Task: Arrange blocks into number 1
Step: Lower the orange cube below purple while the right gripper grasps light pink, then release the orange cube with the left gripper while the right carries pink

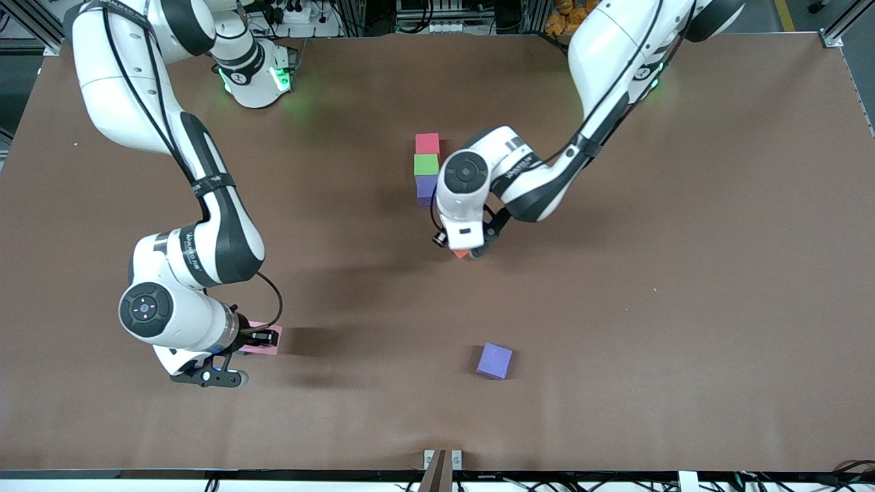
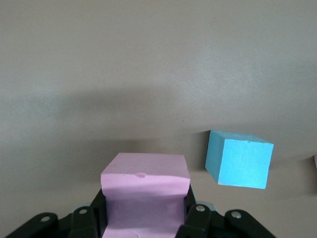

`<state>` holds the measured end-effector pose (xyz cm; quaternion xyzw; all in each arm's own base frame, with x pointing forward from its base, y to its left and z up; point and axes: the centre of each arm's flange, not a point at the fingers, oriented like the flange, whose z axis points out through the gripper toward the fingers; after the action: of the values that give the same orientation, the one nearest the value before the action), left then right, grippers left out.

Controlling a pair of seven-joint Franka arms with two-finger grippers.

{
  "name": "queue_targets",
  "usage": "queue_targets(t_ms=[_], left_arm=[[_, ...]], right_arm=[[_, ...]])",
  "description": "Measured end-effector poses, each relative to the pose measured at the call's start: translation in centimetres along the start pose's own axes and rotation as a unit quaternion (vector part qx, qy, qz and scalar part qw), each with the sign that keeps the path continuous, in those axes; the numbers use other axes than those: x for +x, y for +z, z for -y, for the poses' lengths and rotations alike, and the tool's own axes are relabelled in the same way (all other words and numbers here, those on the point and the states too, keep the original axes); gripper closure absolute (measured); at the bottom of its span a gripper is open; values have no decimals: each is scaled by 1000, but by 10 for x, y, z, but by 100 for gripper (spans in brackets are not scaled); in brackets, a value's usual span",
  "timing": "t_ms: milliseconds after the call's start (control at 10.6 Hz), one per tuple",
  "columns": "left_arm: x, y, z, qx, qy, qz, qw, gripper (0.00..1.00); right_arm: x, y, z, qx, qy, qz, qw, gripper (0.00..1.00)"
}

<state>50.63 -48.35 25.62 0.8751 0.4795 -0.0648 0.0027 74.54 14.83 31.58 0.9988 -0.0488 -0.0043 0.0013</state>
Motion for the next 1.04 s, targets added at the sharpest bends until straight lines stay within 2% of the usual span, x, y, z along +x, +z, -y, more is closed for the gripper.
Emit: queue_targets(t_ms=[188,377,660,848,1036], left_arm=[[15,-10,-7,-10,-32,4,999,45],[7,-11,-7,-12,-18,1,1000,45],[-48,-1,6,-14,103,-41,994,45],[-73,2,14,-9,196,-45,979,45],[-82,10,19,1,277,-45,960,45]], right_arm=[[-2,-11,1,2,0,1,1000,41],[-5,-21,1,1,-1,4,1000,41],[-10,-33,1,-3,-2,15,1000,41],[-11,-36,1,-3,-2,16,1000,41],[-12,-37,1,-4,-1,19,1000,41]])
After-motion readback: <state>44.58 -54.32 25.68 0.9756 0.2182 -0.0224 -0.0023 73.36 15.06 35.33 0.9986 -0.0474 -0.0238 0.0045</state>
